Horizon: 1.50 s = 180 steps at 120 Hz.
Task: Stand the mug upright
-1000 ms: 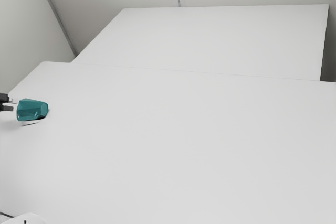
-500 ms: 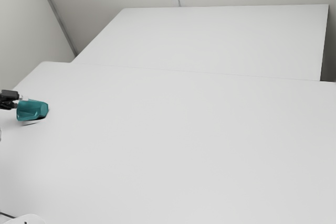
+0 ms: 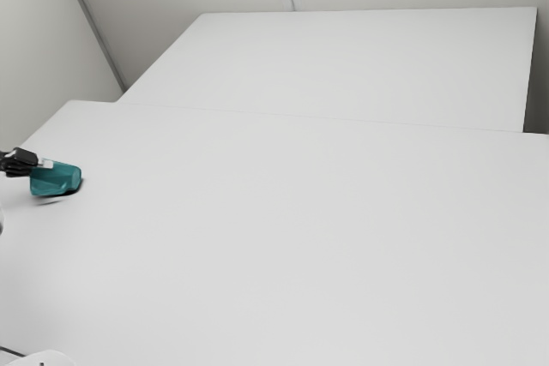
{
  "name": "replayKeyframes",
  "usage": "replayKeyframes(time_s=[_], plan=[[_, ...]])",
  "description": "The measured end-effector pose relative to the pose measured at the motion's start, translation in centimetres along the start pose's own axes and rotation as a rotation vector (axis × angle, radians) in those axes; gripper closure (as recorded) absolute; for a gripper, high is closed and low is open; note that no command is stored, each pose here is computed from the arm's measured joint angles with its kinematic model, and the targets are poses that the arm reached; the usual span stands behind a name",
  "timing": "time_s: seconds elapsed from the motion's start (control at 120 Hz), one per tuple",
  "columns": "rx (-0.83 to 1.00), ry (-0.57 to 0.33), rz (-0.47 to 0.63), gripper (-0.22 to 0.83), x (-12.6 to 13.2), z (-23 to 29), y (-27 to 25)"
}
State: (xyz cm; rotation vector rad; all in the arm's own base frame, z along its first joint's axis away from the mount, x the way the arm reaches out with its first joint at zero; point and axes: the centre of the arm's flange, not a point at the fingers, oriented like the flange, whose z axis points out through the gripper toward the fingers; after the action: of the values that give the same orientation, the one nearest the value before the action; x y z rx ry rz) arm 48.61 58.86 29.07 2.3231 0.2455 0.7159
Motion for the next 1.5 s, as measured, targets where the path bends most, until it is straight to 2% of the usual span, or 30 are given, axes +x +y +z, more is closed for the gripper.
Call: replayKeyframes(time_s=[0.208,0.367,0.667,0.817,1.025,1.358,1.5], plan=[[-0.022,-0.009,0.030,0.72,1.6,1.4,2.0],[-0.025,-0.030,0.089,0.76,4.1,2.0,6.0],[0.034,-0.216,0.201,0.78,6.4,4.4,16.8],[0.102,-0.306,0.236,0.78,5.6,5.4,21.5],[0.201,-0.432,0.330,0.79,4.8,9.9,28.3],[0.393,-0.545,0.465,0.79,2.7,12.1,38.7],[0.457,-0.598,0.470,0.79,0.7,12.5,40.7]])
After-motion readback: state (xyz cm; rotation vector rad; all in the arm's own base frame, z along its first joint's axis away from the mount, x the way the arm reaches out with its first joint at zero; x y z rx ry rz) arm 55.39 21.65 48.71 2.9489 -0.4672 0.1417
